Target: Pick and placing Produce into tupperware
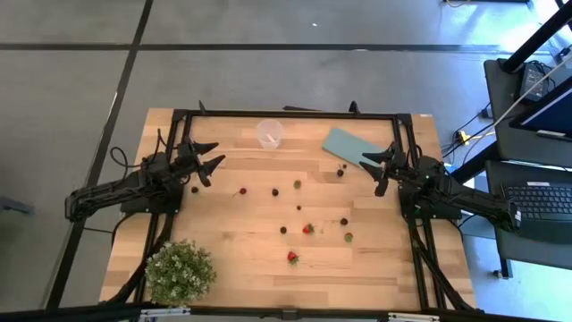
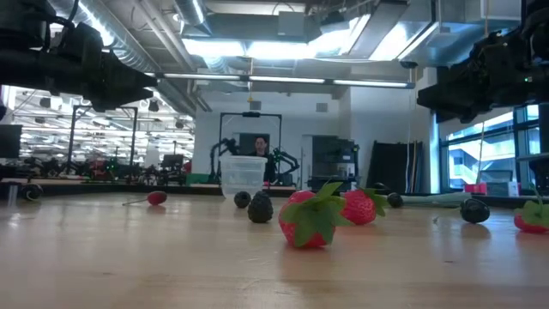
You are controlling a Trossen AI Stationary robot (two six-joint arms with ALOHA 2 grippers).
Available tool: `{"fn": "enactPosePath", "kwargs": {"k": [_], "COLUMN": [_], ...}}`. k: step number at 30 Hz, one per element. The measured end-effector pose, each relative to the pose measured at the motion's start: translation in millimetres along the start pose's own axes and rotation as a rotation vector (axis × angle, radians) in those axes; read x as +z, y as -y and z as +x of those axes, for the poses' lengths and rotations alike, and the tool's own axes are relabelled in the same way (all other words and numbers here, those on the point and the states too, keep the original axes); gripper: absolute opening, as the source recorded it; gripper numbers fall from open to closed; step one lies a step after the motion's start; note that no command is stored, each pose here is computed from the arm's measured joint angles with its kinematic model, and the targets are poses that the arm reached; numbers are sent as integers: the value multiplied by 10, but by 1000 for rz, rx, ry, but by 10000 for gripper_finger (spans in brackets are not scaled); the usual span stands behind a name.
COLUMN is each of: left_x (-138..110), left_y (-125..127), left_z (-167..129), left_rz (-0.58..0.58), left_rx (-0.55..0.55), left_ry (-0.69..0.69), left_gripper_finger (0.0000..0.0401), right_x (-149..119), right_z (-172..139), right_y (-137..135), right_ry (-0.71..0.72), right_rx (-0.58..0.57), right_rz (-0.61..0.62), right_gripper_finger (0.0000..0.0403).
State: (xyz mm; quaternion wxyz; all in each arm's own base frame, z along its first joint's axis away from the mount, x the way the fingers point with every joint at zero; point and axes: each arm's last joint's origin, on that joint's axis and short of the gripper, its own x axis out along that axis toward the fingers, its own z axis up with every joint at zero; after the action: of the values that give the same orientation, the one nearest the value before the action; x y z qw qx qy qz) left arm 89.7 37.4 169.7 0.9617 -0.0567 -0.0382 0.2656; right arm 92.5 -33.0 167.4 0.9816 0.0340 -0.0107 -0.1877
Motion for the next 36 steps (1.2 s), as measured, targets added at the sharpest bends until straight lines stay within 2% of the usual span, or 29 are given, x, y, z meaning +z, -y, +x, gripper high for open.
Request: {"fn": "enactPosePath", "kwargs": {"k": [23, 26, 29, 33, 36], "left_x": [1, 1, 2, 1, 1], "left_y": [0, 0, 0, 0, 0], "left_z": [0, 0, 0, 0, 0], "left_rz": [0, 0, 0, 0, 0], "left_rx": [0, -1, 0, 0, 0], "left_ry": [0, 0, 1, 0, 0], "left_gripper_finger": [247, 247, 247, 247, 247], "right_x": [7, 6, 7, 10, 7], "right_z": [0, 0, 0, 0, 0], "right_y": [1, 2, 2, 2, -1], "right_ry": [7, 7, 7, 10, 7], "right_rx": [-5, -8, -8, -8, 3], "right_rz": [-26, -24, -19, 79, 249], "right_gripper_finger": [161, 177, 210, 254, 273]}}
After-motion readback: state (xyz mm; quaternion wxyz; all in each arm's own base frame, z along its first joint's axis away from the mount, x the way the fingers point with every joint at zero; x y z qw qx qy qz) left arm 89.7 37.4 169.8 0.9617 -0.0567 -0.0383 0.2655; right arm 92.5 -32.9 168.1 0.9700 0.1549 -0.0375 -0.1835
